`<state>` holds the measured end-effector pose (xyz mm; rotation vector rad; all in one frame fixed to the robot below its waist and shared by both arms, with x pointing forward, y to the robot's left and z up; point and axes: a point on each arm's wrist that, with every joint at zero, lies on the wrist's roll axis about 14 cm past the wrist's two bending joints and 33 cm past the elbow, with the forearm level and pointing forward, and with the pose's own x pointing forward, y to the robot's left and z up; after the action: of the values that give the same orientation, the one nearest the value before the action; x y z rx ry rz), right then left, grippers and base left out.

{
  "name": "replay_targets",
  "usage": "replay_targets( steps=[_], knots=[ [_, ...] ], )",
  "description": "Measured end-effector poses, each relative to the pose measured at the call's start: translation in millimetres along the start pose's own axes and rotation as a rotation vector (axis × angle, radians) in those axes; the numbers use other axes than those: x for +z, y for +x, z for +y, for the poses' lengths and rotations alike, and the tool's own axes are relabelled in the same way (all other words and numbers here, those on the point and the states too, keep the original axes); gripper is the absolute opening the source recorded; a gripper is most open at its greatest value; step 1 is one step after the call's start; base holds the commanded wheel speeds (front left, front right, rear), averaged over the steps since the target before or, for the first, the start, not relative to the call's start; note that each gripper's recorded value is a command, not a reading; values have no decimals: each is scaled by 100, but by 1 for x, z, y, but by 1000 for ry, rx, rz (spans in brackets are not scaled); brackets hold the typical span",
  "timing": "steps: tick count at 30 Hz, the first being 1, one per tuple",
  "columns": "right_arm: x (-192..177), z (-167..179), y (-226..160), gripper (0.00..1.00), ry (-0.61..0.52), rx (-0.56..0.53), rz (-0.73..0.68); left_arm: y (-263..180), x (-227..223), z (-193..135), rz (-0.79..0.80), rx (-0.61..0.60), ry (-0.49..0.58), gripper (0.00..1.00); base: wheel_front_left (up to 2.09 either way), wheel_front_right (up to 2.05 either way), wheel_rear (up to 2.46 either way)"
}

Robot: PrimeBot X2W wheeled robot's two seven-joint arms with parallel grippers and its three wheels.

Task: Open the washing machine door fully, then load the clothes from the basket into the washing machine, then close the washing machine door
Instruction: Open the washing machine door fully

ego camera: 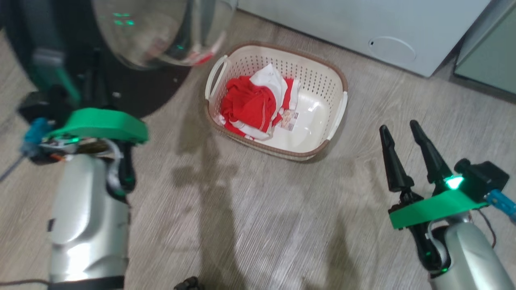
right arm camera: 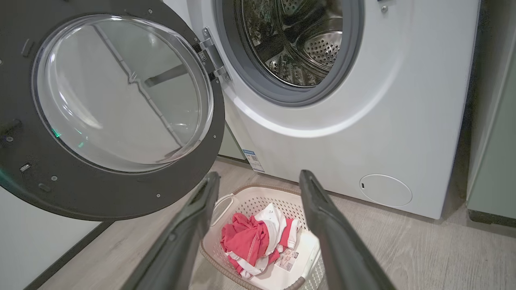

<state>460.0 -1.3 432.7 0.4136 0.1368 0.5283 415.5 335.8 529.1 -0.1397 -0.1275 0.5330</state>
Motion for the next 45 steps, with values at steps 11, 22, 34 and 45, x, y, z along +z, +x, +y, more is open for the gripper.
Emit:
replay_targets(
  steps=[11,22,34,45],
  knots=[
    [-17,-22,6,100,-10,-16,56,26,6,55,-52,143,22,0,0,0,0],
    [-30,-52,13,100,-26,-49,86,67,-1,79,-70,212,6,0,0,0,0],
    [-43,-64,16,100,-13,-67,115,84,-2,114,-58,291,52,0,0,0,0],
    [-29,-50,12,100,-21,-49,88,80,7,93,-65,228,41,0,0,0,0]
  ],
)
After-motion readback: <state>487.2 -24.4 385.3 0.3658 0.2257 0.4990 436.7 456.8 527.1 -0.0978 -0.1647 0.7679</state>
